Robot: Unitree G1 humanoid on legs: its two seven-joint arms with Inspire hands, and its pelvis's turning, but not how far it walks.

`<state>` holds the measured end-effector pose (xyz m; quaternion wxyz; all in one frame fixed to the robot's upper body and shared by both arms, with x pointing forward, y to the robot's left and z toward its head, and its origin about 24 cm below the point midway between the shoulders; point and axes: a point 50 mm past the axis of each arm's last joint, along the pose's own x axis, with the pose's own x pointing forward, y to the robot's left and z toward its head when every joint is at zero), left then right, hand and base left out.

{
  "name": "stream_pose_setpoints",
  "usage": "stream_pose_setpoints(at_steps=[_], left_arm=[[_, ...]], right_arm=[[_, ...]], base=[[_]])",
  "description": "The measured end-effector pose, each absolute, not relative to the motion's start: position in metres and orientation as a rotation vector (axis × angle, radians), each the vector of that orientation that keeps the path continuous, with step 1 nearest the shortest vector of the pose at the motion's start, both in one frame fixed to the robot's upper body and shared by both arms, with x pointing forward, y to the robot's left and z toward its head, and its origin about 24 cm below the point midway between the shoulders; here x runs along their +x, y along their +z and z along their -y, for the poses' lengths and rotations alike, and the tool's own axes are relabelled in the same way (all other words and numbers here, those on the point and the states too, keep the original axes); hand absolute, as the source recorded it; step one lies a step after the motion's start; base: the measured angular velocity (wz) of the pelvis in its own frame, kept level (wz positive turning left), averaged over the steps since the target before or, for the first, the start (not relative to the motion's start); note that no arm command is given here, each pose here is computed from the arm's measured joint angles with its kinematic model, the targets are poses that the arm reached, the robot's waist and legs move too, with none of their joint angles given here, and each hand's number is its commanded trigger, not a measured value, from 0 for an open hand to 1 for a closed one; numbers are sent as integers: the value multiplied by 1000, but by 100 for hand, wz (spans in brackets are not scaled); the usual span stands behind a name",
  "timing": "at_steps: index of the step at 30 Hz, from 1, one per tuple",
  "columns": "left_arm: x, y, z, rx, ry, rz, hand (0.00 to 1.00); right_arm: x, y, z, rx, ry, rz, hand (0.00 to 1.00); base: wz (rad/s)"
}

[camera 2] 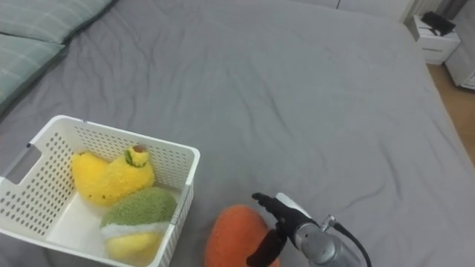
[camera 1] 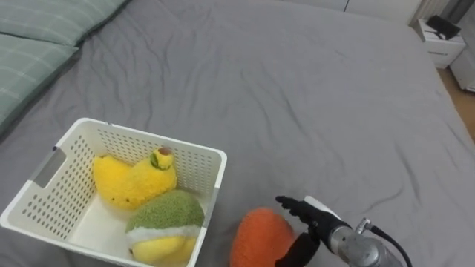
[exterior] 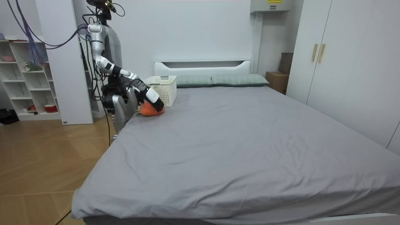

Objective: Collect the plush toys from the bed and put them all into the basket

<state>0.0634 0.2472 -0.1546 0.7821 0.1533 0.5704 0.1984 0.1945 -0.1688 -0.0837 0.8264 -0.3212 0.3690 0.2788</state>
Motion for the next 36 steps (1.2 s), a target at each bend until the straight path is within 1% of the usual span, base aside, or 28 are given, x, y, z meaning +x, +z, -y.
stream_pose_setpoints(at_steps=[1, 2, 4, 6, 7, 11, 24, 36], left_arm=[[64, -154, -248, 332, 428, -1230, 0], [64, -154, -248, 331, 426, -1231, 0], [64, -155, -248, 328, 421, -1234, 0], [63, -155, -248, 324, 416, -1240, 0], [63, -155, -248, 320, 416, -1242, 0], [62, -155, -249, 319, 415, -1251, 0], [61, -156, -245, 320, 399, -1260, 0], [64, -156, -245, 315, 393, -1250, 0]], right_arm=[[191, -88, 170, -686, 604, -811, 0], [189, -91, 172, -692, 609, -832, 9], [187, -93, 173, -708, 611, -854, 44], [188, -93, 174, -715, 618, -867, 97], [189, -93, 173, -720, 622, -871, 100], [190, -96, 173, -741, 628, -891, 100], [178, -107, 158, -754, 715, -937, 100], [179, -106, 158, -753, 705, -921, 100]], base=[[0], [0], [0], [0], [0], [0], [0], [0]])
